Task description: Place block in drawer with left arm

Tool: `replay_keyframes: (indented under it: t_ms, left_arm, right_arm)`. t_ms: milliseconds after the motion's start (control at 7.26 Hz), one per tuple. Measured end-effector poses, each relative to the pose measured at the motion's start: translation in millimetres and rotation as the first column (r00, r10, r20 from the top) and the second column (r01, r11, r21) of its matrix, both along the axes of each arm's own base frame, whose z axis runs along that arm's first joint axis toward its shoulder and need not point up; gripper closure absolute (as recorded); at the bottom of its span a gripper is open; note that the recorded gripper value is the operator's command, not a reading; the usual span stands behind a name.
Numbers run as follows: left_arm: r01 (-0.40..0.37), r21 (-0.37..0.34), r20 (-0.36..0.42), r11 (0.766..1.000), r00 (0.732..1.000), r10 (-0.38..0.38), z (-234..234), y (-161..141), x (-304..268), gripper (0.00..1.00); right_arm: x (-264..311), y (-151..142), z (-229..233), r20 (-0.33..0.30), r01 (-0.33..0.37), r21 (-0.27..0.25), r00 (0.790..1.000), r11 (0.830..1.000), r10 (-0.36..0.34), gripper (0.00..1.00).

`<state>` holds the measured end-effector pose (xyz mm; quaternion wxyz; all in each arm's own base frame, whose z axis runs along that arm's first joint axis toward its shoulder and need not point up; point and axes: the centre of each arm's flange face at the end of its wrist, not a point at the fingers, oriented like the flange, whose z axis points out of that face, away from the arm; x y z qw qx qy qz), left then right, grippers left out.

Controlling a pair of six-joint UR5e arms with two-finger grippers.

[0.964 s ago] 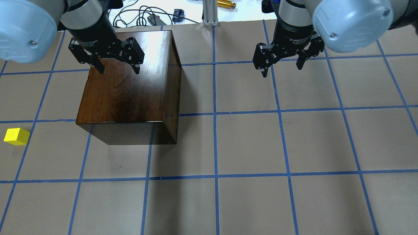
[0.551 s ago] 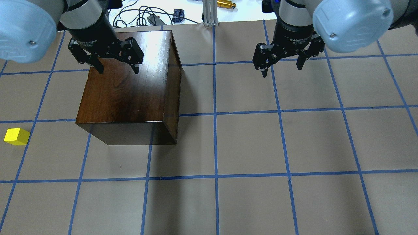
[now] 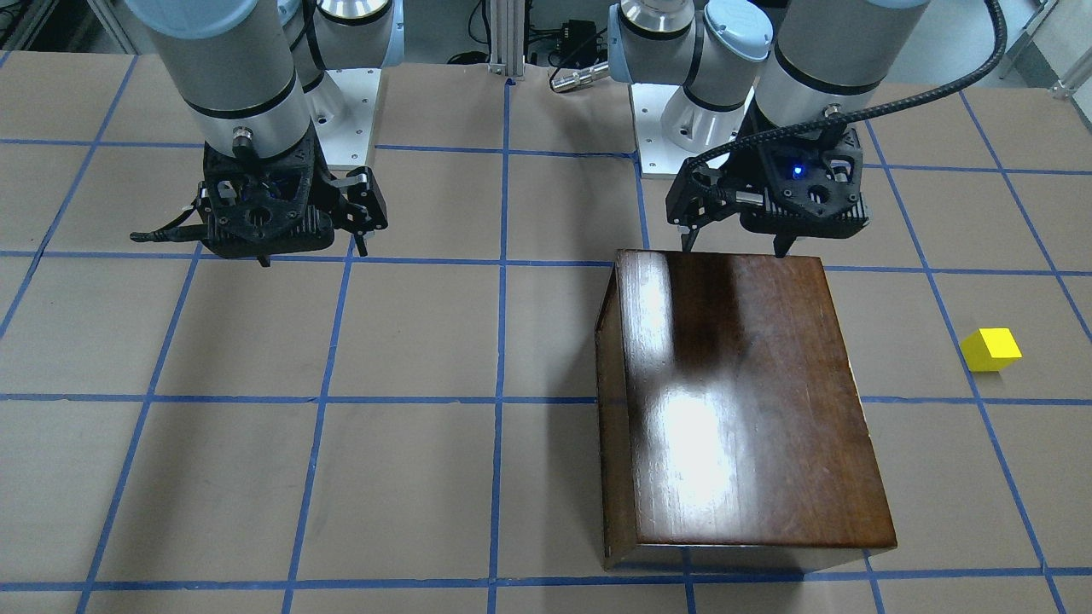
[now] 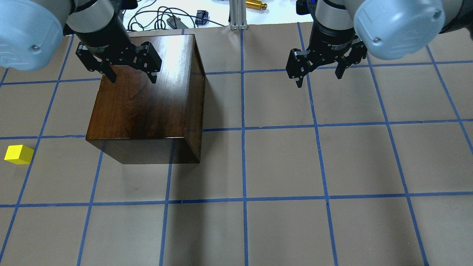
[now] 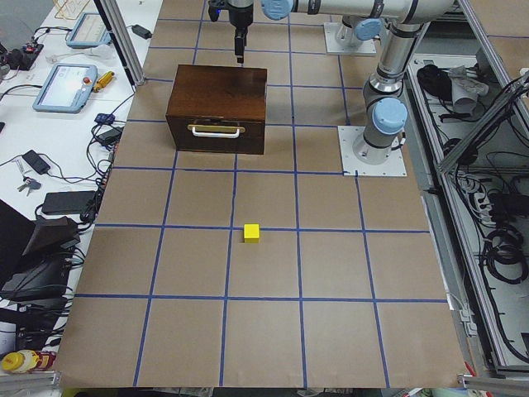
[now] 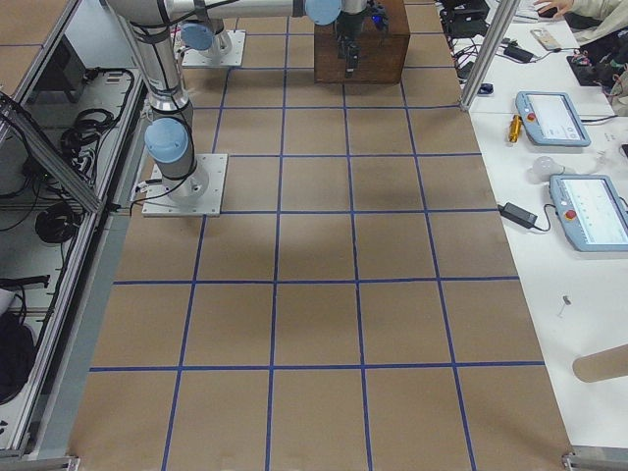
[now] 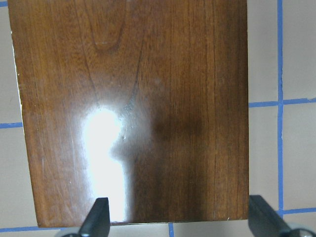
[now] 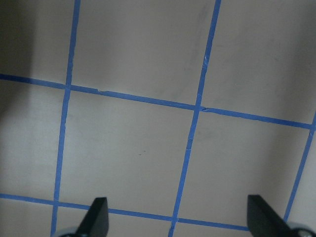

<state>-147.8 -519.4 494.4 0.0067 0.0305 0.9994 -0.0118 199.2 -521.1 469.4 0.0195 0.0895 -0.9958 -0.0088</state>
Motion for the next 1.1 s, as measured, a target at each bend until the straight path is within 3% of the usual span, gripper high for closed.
replay_keyframes:
  t_ms: [551, 1102]
  left_arm:
    - [0.002, -0.002, 0.007, 1.0, 1.0, -0.002, 1.1, -2.3, 8.5, 0.0]
    - [0.067, -0.006, 0.003, 0.998, 0.998, -0.067, -20.7, -47.1, 128.5, 0.0]
  right_arm:
    - [0.0, 0.0, 0.0, 0.0, 0.001, 0.0, 1.0, 1.0, -0.001, 0.0]
    - [0.0, 0.0, 0.0, 0.0, 0.0, 0.0, 1.0, 1.0, 0.0, 0.0]
